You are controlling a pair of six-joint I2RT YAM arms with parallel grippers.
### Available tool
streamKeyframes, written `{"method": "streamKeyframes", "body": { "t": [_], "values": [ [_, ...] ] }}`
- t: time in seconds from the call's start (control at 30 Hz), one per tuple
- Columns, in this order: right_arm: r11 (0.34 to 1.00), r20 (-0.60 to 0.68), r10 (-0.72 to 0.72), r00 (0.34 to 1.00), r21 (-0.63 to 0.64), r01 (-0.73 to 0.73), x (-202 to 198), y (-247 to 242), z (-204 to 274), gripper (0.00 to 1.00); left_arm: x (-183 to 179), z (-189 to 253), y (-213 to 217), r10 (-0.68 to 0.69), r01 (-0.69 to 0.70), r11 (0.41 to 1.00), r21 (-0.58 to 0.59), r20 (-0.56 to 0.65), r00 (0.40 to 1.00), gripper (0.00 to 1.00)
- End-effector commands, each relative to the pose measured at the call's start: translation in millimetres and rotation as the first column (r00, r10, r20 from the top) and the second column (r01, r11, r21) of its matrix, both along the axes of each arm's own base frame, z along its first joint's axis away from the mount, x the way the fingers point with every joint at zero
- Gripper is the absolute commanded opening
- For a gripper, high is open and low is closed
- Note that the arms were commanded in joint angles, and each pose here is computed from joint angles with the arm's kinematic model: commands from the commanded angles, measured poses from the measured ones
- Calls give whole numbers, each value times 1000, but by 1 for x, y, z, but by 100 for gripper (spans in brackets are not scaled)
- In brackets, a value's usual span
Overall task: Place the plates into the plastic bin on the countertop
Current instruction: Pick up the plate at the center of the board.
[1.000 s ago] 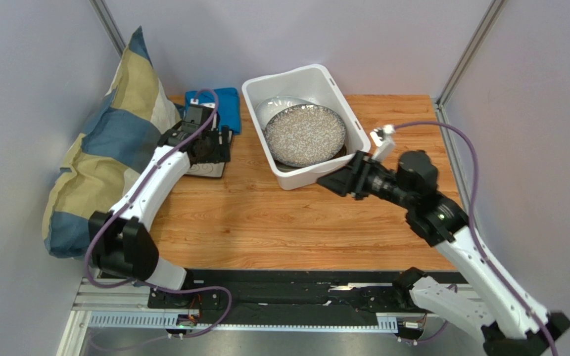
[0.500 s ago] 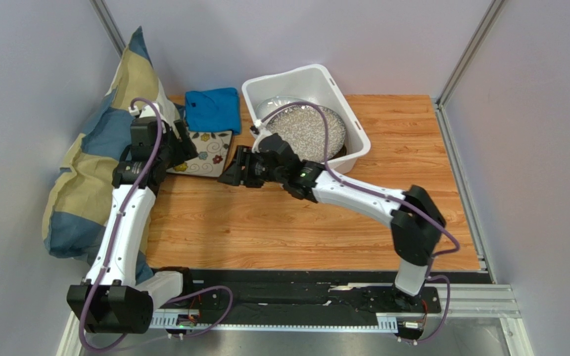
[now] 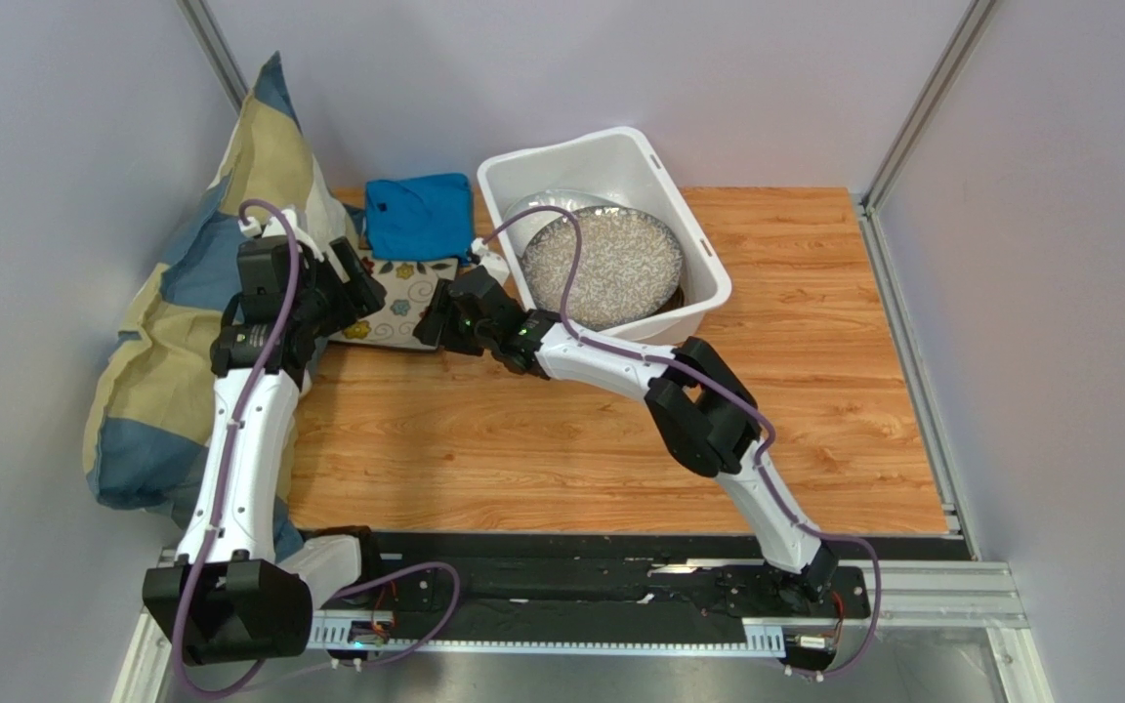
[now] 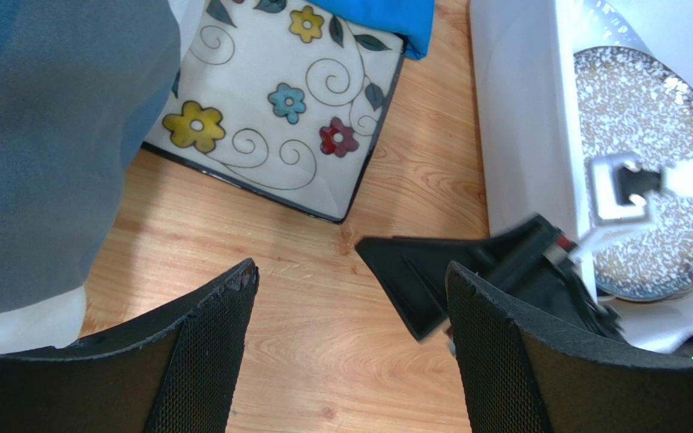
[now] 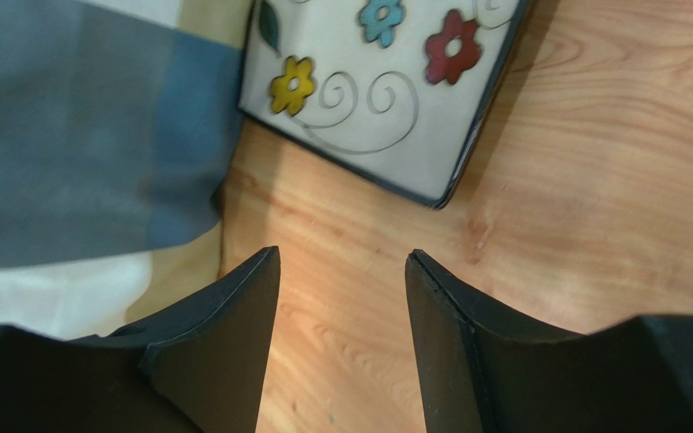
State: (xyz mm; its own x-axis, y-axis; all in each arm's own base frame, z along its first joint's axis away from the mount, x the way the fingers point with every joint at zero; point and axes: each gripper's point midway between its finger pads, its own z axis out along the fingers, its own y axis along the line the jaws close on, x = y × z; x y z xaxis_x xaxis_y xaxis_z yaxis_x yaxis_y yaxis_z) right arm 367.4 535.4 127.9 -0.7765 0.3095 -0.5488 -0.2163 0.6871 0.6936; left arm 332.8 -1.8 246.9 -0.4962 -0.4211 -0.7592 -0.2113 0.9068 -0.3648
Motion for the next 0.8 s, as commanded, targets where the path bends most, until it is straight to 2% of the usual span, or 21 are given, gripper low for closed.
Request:
{"method": "streamKeyframes", "body": {
  "t": [0.0,0.03,0.33,0.5,0.63,0.77],
  "values": [
    [996,0,-84,996,-14,84,36,-2,-13,57,0,22,-3,-16,18,1000,-20,83,996,81],
    [996,-21,-79,997,-32,78,38,-1,-30,57,0,22,-3,-15,17,1000,-19,84,996,81],
    [995,-155,-78,985,45,86,59,8,-55,57,-2,25,-2,-14,18,999,-35,98,995,81],
    [993,-211,-106,972,22,113,63,12,-78,57,-1,25,-1,-14,19,999,-49,100,995,81],
    [984,-191,-175,966,-65,165,62,-6,-79,57,-2,29,0,-9,15,998,-53,112,994,81],
    [962,-87,-253,963,-123,242,66,-29,-60,57,-5,33,0,-8,16,998,-56,130,991,81]
  ]
}}
